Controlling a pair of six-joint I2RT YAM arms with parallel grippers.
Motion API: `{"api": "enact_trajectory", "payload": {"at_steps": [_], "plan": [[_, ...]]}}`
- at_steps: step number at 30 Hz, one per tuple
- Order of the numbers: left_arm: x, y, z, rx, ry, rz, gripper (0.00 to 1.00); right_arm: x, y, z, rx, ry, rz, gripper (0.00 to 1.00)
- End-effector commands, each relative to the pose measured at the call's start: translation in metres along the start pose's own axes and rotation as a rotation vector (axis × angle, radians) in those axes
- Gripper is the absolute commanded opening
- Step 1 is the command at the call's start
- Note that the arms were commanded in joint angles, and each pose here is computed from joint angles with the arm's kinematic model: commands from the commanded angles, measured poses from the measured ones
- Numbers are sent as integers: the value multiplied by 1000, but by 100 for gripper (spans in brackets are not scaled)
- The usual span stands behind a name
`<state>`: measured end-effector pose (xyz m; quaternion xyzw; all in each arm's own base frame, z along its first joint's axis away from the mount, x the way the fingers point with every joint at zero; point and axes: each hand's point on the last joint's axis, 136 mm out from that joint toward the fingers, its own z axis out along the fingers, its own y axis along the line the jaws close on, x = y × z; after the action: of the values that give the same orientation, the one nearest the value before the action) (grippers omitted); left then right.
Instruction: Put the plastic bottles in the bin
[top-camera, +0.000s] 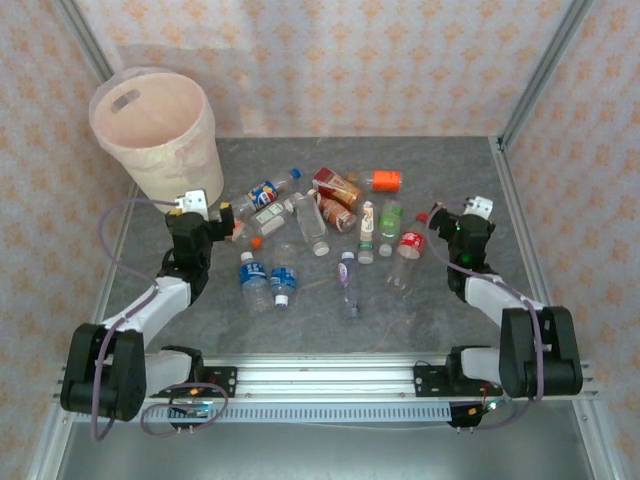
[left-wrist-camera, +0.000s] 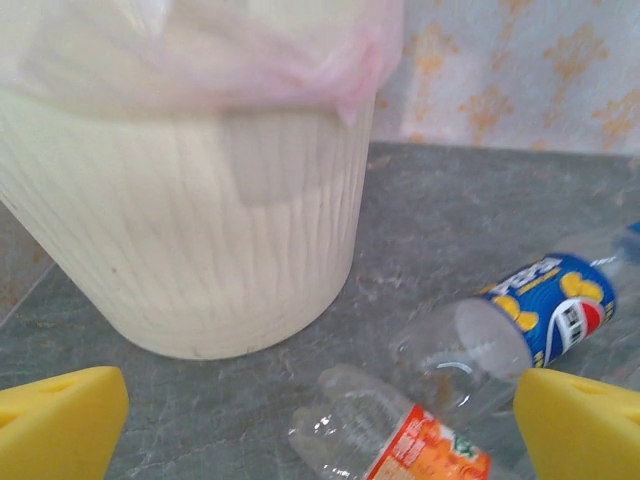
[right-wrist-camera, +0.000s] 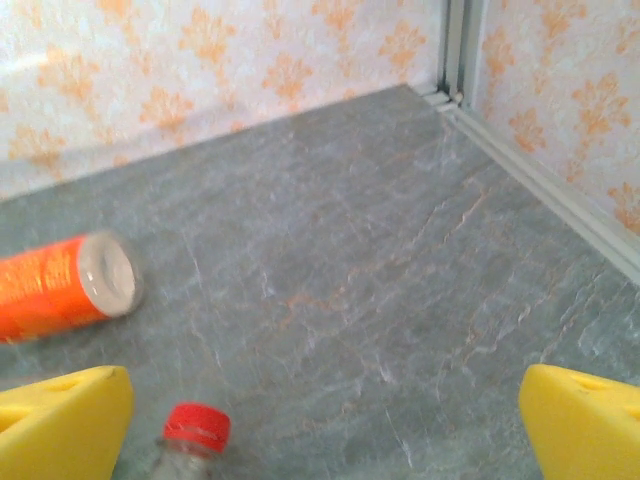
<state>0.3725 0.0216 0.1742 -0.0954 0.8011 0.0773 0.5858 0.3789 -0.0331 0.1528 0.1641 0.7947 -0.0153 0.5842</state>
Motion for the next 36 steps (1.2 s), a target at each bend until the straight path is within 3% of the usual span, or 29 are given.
{"api": "enact_trajectory", "payload": {"at_steps": [1,4,12,22,25,31,36], "plan": [[10,2,-7,-37,96,-46,100,4,-2,-7,19,91,127,99],[8,-6,-13,-17,149,-107,100,2,10,-17,-32,157,238,99],[4,-20,-27,48,216,-323,100,52,36,-23,-33,562,450,99],[3,-34,-35,127,250,-392,100,105,67,-15,-64,849,409,92],[6,-35,-38,141,256,-406,100,114,77,-12,-69,874,366,93],[20,-34,-42,140,285,-428,100,135,49,1,111,850,341,93],[22,-40,-47,174,303,-427,100,137,43,9,141,807,363,84]]}}
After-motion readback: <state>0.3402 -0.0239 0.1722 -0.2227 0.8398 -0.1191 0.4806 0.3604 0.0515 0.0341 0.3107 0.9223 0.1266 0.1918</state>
